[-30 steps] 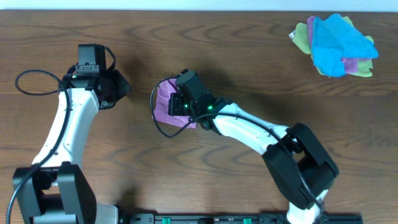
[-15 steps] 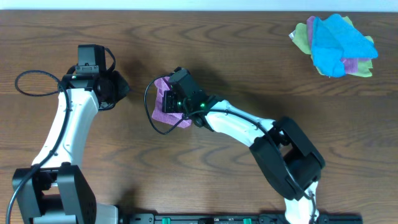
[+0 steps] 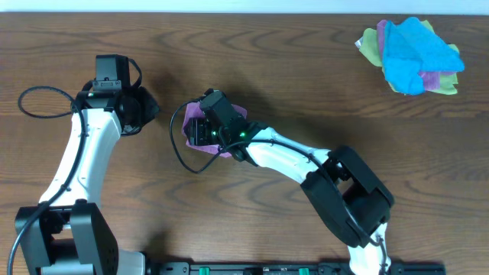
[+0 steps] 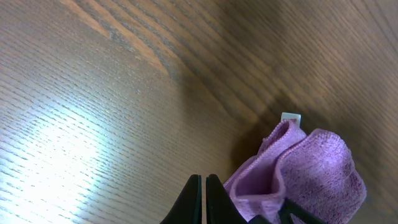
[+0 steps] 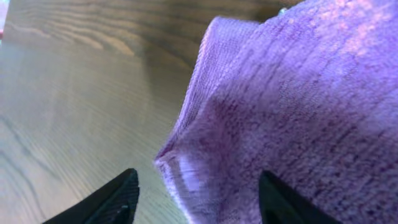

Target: Fold the cloth

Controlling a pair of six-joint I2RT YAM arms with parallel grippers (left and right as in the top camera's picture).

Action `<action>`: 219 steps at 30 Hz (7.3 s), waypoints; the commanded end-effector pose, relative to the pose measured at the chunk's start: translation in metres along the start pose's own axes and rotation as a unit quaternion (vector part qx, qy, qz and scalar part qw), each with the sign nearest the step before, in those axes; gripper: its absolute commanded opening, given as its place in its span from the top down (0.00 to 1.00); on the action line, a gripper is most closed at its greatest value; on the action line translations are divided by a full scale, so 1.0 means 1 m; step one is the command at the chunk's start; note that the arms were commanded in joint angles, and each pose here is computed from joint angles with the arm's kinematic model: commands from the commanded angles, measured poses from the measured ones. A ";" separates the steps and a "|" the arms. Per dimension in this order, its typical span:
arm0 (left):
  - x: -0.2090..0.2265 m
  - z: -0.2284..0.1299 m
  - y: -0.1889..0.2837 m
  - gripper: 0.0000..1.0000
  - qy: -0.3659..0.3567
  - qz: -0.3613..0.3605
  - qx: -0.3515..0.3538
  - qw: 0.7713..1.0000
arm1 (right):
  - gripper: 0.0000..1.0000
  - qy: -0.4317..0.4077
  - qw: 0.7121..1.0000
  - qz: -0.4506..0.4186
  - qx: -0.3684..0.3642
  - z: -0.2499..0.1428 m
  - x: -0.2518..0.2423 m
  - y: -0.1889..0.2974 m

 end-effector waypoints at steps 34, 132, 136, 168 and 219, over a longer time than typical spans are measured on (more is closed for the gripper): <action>-0.005 -0.003 0.059 0.04 -0.016 -0.018 -0.035 0.999 | 0.01 0.120 0.975 -0.187 -0.010 0.030 -0.052 0.251; 0.003 -0.133 -0.075 0.05 0.238 -0.231 0.036 0.943 | 0.01 -0.063 0.929 -0.236 -0.279 -0.113 -0.157 0.373; 0.003 -0.132 -0.081 0.04 0.241 -0.230 0.036 0.942 | 0.01 -0.063 0.929 -0.236 -0.279 -0.113 -0.157 0.373; -0.005 -0.129 -0.110 0.53 0.242 -0.178 0.008 0.954 | 0.01 -0.063 0.929 -0.236 -0.279 -0.113 -0.157 0.373; -0.029 0.061 0.049 0.94 0.112 -0.344 -0.161 0.918 | 0.01 -0.063 0.929 -0.236 -0.279 -0.113 -0.157 0.373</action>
Point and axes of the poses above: each gripper's point midway between its finger pads, its own y axis back along the fingers, its own x axis along the line the jaws close on, z = x × y, the point moved 5 cm from there along y, back along the fingers, and after that the axes turned 3 degrees about -y, right-handed, at the moved point
